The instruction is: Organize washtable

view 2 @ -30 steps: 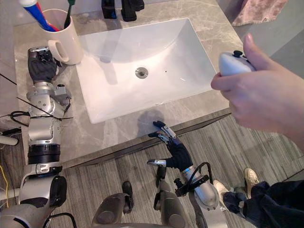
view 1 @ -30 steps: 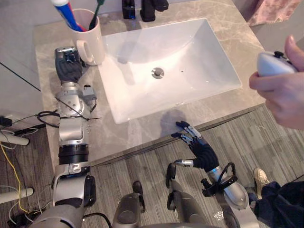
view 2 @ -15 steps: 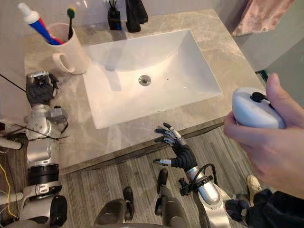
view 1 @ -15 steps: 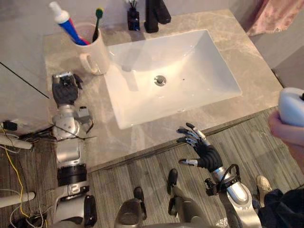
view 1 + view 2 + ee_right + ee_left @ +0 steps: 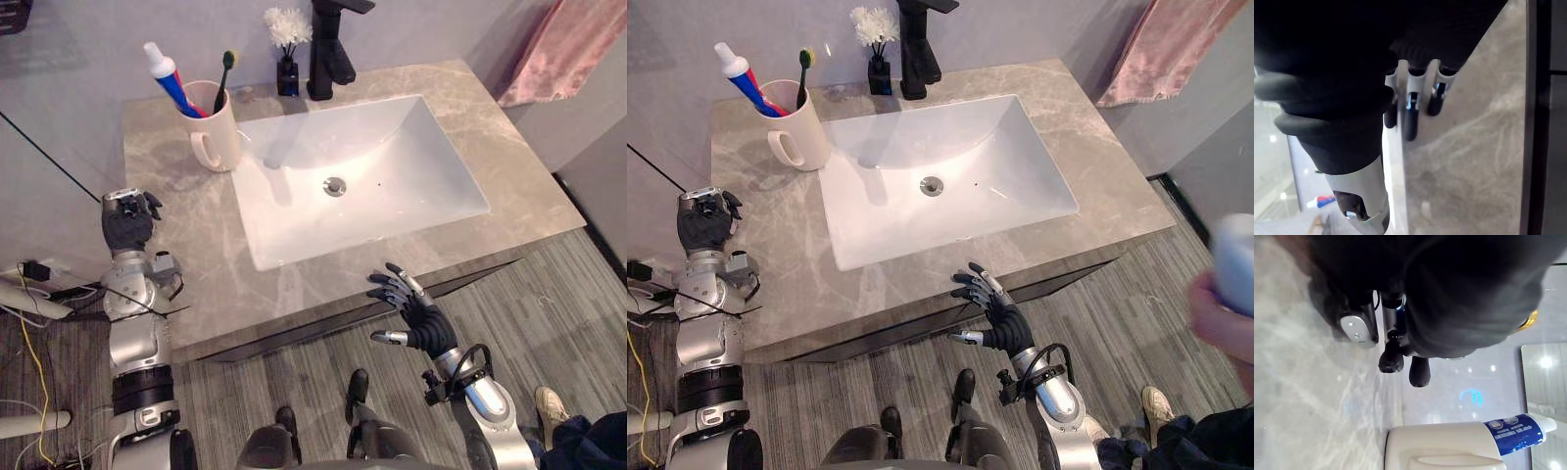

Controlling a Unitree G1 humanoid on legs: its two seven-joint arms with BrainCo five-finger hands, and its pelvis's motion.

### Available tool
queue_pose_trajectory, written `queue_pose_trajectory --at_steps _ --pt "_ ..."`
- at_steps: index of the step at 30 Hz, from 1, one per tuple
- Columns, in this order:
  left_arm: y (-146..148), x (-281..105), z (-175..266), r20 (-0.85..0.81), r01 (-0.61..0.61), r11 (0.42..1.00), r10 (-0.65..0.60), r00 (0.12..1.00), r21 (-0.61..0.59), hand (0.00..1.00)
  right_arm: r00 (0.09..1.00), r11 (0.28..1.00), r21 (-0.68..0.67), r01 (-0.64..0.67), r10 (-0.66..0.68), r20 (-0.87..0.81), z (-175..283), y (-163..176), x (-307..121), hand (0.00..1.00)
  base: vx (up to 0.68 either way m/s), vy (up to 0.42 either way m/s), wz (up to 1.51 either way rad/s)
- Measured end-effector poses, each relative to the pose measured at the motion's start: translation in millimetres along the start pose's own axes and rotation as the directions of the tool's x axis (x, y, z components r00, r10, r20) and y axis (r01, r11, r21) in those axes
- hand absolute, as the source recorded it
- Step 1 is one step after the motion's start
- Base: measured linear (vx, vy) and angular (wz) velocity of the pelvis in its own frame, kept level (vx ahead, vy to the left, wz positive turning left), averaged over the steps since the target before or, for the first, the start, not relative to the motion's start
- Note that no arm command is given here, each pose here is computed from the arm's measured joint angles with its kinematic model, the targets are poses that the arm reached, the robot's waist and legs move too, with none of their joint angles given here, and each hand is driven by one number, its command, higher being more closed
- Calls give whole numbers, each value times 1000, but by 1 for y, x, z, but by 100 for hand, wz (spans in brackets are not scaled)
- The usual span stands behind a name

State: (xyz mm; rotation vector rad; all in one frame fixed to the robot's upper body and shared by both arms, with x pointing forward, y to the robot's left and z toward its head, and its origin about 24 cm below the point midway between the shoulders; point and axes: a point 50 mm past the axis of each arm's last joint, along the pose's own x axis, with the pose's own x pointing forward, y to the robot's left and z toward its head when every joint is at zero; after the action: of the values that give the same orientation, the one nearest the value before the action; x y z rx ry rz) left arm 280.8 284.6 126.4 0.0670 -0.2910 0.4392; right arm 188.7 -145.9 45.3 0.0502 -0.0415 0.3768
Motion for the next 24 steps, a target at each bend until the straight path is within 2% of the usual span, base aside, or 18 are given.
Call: queue_pose_trajectory --at_steps 4,12,20,24 --pt "2 -23 -10 -39 1 1000 -1 999 -8 100 999 999 34 34 -33 -31 -8 -2 -1 0 40 12 7" --pt "1 -87 -23 -127 42 993 -56 990 -110 100 980 989 44 143 -135 -145 -27 -21 -17 0 42 6 6" --pt "-2 -115 -29 -177 75 977 -110 978 -198 100 969 984 44 173 -162 -186 -35 -23 -20 0 -1 19 11" --pt "-6 -137 -39 -231 45 964 -107 967 -261 100 947 964 61 259 -241 -211 -43 -29 -28 0 -3 8 1"
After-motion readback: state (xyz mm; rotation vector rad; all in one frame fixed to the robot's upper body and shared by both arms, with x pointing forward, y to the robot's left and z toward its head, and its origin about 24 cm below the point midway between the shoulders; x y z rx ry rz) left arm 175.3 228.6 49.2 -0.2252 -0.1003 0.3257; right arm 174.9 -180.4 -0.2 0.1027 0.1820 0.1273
